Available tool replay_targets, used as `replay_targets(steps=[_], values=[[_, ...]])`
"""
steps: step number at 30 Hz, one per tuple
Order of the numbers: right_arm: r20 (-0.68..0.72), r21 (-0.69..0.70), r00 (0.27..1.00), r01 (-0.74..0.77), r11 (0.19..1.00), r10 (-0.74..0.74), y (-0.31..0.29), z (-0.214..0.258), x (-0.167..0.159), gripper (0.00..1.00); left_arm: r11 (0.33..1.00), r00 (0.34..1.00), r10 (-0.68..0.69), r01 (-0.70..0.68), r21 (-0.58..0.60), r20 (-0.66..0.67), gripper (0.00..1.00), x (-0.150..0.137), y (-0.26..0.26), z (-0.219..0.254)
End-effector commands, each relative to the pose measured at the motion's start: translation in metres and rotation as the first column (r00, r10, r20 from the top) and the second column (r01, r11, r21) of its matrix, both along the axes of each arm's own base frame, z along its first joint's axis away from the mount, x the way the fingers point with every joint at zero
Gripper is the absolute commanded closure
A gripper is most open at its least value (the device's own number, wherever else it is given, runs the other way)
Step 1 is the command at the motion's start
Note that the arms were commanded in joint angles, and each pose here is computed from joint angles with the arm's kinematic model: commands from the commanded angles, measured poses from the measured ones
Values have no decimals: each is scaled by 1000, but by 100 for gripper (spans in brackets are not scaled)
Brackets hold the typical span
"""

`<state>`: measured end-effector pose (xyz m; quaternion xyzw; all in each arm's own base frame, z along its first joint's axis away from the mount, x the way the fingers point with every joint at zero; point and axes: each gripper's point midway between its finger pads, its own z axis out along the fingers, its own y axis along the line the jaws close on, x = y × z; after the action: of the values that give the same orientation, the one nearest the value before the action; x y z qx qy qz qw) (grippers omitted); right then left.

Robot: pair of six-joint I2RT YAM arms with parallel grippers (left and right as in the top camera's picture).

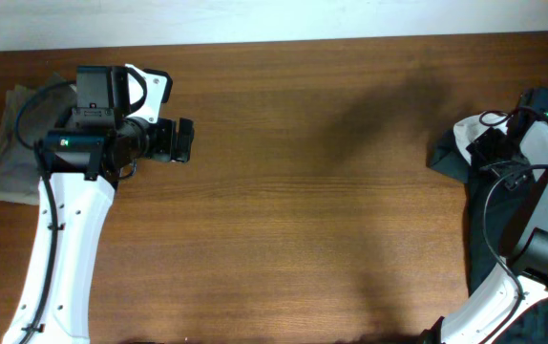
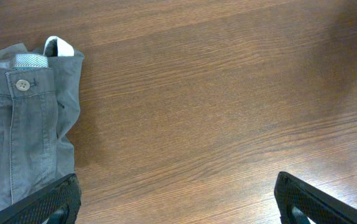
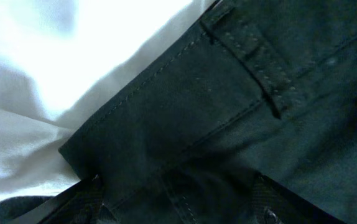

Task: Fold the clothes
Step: 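Drag the black shorts with the right gripper to the table center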

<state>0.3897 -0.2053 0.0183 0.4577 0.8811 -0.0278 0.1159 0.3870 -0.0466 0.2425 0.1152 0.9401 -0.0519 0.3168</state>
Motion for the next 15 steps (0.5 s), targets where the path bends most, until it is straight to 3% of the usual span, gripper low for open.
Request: replay_targets(steps=[1, 5, 8, 9, 10, 11, 14, 15], values=[[7, -13, 998, -59, 998, 59, 10, 1, 11, 20, 1000, 999, -24, 24, -9, 30, 1, 2, -4, 10], [-32, -19, 997, -77, 997, 76, 14, -2, 5, 23, 1000, 999, -24, 24, -9, 29, 1, 1, -4, 10], [-177, -120, 984, -58, 991, 36, -2, -1, -25, 28, 1000, 999, -24, 24, -9, 30, 1, 2, -4, 10], [-193, -136, 981, -58, 989, 31, -5, 0, -28, 34, 1000, 999, -24, 24, -9, 29, 1, 2, -4, 10], [-201, -142, 979, -57, 988, 27, -6, 1, -30, 49, 1000, 999, -24, 24, -9, 29, 1, 2, -4, 10], [-195, -141, 980, -56, 988, 28, -6, 3, -29, 55, 1000, 999, -24, 24, -9, 27, 1, 2, -4, 9], [-171, -145, 985, -54, 988, 29, -6, 16, -25, 90, 1000, 999, -24, 25, -9, 22, 1, 2, -5, 8], [-156, -152, 987, -51, 987, 27, -7, 26, -23, 96, 1000, 999, -24, 24, -8, 22, 1, 2, -5, 8]])
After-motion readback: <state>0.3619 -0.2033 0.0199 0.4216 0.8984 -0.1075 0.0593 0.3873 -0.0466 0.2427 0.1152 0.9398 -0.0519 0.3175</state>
